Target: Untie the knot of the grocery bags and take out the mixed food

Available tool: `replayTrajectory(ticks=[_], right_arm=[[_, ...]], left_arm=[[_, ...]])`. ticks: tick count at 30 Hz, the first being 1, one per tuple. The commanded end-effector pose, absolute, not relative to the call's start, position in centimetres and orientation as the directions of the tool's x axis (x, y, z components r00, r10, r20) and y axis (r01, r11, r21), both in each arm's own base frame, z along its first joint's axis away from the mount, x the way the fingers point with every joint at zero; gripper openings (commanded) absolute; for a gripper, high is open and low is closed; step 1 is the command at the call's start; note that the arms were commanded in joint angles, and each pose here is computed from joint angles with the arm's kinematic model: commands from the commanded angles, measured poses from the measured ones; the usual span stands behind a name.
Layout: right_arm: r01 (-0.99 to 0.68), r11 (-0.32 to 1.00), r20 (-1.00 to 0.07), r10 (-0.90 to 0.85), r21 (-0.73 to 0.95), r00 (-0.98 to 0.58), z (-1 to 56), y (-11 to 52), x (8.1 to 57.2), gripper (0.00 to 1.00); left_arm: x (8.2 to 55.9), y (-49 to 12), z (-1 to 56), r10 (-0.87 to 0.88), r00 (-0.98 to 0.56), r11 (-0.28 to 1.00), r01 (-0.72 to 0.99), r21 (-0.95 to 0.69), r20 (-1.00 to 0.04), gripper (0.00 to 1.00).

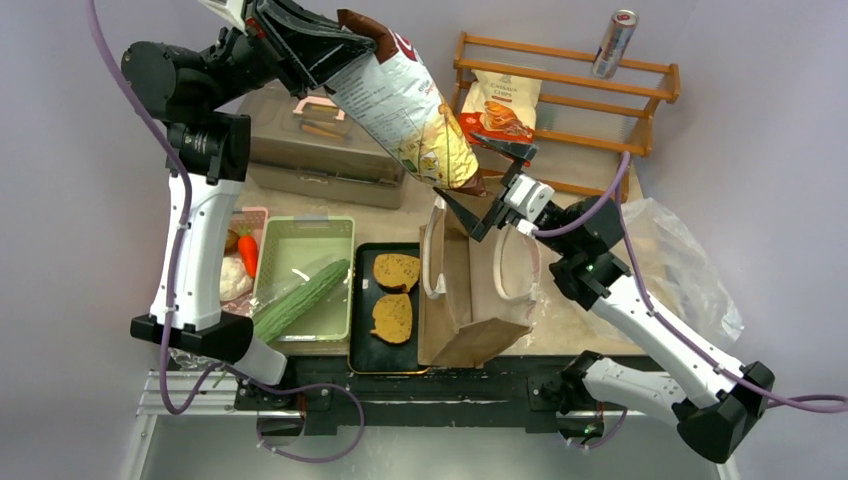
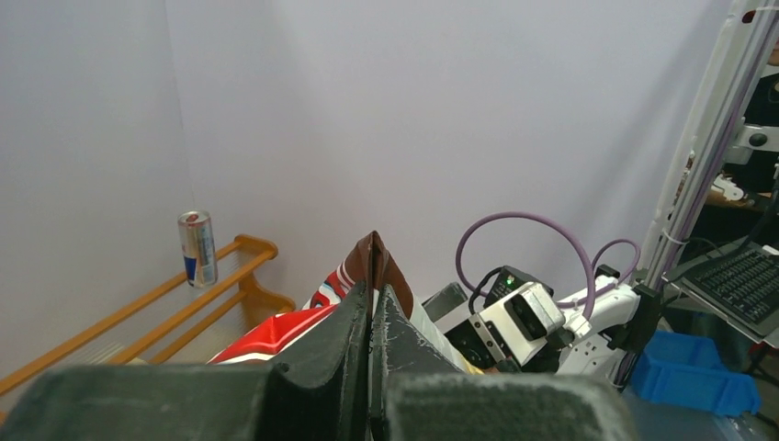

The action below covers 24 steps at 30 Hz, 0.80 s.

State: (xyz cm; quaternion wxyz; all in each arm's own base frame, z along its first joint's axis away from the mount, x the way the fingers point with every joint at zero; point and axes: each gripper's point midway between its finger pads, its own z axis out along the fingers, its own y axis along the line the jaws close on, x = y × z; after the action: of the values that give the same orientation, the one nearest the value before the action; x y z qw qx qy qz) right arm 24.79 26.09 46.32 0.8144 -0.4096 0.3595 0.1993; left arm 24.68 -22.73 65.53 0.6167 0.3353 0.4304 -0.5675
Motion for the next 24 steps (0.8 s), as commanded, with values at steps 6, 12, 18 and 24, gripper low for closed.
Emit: replayTrajectory(ticks=[6,12,18,24], right_arm=[[-0.637,0.57,-0.673,0.185,-0.52,0.716,50.2,27.2,22.9,0.99],[-0.647,0.567,-0.627,0.27,-0.51,0.731,52.3,28.8,22.0,0.99],[-0.666,0.599,-0.636,0.312,-0.445,0.706,54.0,28.4,21.7,0.78],[-0.65,0.615,-0.647,0.279,-0.447,0.709,54.2,27.4,21.2,0.14]], left_arm=[[22.0,-22.1,68.0,-0.459,0.07,0.143,0.99,0.004,-0.886,0.0],[23.0,-22.7,67.0,-0.454,0.045,0.135,0.991,-0.019,-0.89,0.0],[25.1,-23.0,65.5,-0.461,0.003,0.158,0.984,-0.079,-0.888,0.0],[26.6,-23.2,63.9,-0.443,-0.018,0.169,0.98,-0.104,-0.896,0.0]])
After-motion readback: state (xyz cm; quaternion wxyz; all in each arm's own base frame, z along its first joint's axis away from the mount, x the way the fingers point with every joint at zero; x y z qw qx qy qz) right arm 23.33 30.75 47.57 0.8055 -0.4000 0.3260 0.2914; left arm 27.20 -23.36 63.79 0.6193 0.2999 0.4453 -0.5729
